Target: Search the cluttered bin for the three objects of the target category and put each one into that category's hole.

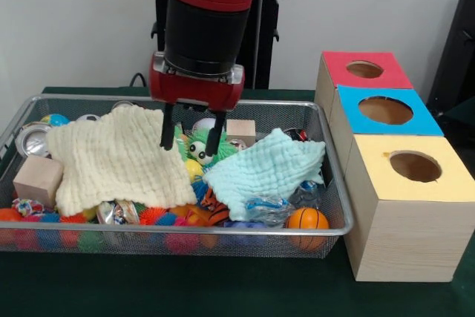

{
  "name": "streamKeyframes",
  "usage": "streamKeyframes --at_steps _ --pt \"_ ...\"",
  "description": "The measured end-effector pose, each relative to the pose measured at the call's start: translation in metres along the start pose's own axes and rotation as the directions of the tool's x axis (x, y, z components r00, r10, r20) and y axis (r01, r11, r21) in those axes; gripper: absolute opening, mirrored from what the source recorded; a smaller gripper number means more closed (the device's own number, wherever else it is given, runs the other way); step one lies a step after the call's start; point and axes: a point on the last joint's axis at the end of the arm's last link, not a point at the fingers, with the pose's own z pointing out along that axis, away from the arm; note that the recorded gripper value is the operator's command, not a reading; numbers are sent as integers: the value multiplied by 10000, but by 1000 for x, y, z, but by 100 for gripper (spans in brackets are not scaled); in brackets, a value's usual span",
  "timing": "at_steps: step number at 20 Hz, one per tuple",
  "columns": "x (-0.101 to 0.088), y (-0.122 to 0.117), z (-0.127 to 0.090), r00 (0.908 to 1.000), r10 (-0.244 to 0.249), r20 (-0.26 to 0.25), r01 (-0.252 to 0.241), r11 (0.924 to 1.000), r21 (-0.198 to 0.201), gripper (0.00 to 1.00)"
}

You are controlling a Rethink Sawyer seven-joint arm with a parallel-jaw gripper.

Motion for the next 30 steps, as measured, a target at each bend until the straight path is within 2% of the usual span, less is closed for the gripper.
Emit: streamKeyframes --at_steps 7,13,20,23,28,30 --pt "-4 -21 18 9970 -278 724 267 9995 165 100" --pt "-6 -37 44 9894 -345 1411 344 9994 28 100" --pt "0 -57 77 9849 -447 1674 503 9983 -291 100" --pt "1 -63 84 9842 -545 1687 623 9972 -415 100" --pt "1 -77 93 9767 -1099 1843 1238 9901 -658 100" --pt "0 -84 95 9678 -1585 1956 1742 9825 -658 100"
